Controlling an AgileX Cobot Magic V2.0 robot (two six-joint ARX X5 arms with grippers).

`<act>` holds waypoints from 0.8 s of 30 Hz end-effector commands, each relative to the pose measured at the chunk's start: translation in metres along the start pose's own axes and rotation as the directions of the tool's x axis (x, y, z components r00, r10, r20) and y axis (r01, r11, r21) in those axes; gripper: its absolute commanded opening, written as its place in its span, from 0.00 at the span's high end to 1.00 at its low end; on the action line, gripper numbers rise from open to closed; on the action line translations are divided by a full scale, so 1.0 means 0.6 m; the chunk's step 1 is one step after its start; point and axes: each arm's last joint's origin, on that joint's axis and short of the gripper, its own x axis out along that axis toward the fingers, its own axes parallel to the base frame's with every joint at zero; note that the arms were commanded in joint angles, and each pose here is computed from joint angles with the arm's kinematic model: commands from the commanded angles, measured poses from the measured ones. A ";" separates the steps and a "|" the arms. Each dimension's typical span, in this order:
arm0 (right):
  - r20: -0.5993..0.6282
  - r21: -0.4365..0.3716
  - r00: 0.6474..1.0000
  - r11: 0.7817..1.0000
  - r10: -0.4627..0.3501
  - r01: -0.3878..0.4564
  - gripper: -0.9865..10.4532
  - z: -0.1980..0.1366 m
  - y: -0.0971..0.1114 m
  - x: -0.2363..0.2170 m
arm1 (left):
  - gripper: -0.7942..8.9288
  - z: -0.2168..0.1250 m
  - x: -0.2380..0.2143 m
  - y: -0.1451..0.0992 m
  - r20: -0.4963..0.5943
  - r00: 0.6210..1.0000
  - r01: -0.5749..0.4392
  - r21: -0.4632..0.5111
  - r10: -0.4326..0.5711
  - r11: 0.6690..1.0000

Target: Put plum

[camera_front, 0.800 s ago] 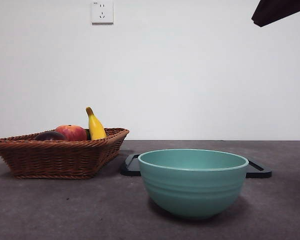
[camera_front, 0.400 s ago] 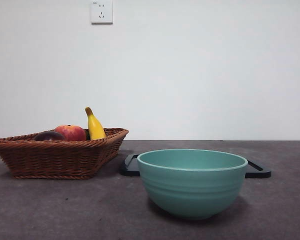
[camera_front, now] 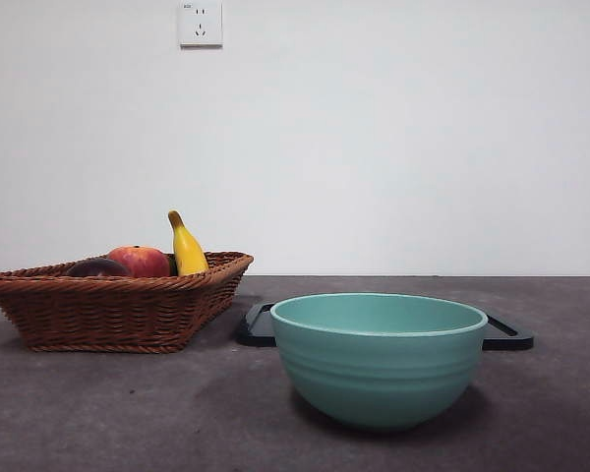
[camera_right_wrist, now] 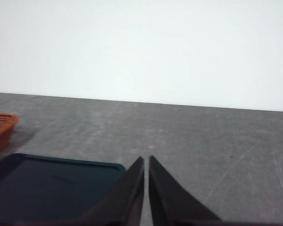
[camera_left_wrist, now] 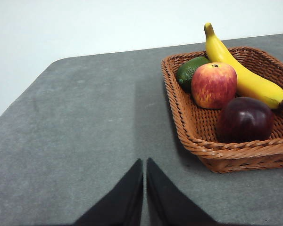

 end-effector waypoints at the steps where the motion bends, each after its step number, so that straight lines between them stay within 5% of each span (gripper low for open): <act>1: 0.040 -0.016 0.999 0.999 -0.030 0.030 0.91 -0.029 -0.003 0.000 | 0.91 -0.012 0.003 -0.001 -0.025 1.000 -0.001 -0.006 0.001 1.000; 9: 0.002 0.006 0.998 0.998 -0.063 0.063 0.91 -0.092 -0.007 0.004 | 0.91 -0.012 0.003 -0.001 -0.025 1.000 -0.001 -0.006 0.001 1.000; 24: -0.160 0.037 0.985 0.997 -0.064 0.071 0.91 -0.130 -0.008 0.005 | 0.91 -0.012 0.003 -0.001 -0.026 1.000 -0.001 -0.006 0.001 1.000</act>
